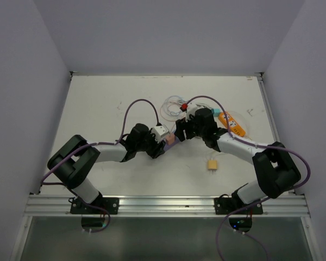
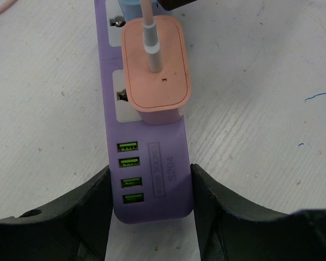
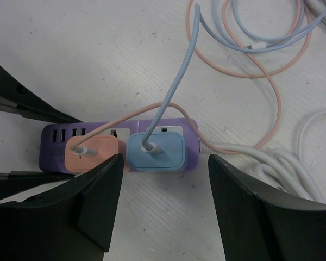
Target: Pull the plug off the socket
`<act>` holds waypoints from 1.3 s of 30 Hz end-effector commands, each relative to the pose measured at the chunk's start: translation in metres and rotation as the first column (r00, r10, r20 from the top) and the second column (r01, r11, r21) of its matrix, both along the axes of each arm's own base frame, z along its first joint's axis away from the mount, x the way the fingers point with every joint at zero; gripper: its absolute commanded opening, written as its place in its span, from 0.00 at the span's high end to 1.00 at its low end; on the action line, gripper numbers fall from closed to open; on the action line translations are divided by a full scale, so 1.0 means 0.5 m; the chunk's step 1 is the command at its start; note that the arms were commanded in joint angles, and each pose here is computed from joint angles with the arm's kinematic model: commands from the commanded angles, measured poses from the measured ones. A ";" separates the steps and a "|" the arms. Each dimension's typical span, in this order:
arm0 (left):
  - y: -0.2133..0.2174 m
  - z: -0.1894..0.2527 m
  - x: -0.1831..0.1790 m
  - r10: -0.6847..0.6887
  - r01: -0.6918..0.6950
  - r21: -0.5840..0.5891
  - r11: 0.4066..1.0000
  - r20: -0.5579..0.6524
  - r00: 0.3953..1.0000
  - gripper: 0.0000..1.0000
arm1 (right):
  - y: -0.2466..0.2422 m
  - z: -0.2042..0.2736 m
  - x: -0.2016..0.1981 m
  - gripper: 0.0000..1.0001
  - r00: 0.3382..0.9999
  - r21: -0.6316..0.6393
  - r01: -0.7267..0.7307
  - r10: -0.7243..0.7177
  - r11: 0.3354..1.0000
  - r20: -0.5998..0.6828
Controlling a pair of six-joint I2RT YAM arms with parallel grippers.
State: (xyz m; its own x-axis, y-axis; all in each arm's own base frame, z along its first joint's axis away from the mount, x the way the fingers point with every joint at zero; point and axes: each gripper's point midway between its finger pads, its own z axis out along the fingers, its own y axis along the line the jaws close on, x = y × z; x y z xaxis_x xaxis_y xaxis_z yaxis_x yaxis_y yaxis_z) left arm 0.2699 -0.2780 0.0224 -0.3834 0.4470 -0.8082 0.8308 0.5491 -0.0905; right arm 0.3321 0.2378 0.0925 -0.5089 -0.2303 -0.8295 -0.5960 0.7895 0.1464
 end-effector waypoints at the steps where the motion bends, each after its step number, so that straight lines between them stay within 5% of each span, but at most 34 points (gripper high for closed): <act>1: -0.020 0.008 -0.021 -0.045 0.044 -0.015 0.999 -0.033 0.998 1.00 | 0.010 0.013 0.018 0.33 0.999 0.012 0.003 -0.004 1.000 0.052; 20: -0.023 0.008 -0.025 -0.051 0.050 -0.013 0.999 -0.032 0.998 1.00 | 0.014 -0.027 0.016 0.39 1.000 -0.021 -0.006 0.006 1.000 0.019; 26: -0.024 0.007 -0.024 -0.046 0.045 -0.011 0.999 -0.041 0.998 1.00 | 0.010 -0.031 0.013 0.58 1.000 -0.024 0.005 -0.005 1.000 0.019; 31: -0.019 -0.007 -0.026 -0.024 0.025 0.014 1.000 -0.076 0.997 1.00 | 0.015 -0.003 0.015 0.94 0.999 0.010 0.013 -0.013 1.000 0.035; 39: 0.000 -0.056 -0.029 0.061 -0.042 0.104 0.994 -0.186 0.981 1.00 | 0.023 0.062 0.013 1.00 0.994 0.116 0.026 -0.037 0.993 0.099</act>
State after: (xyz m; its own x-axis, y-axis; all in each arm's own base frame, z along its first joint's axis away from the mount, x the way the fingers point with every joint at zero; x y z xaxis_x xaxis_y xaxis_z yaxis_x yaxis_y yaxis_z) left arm 0.2729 -0.2882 0.0212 -0.4288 0.4644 -0.7749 0.8191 0.5617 -0.1166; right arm 0.3342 0.2394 0.0856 -0.5022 -0.2189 -0.8366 -0.5815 0.8015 0.1393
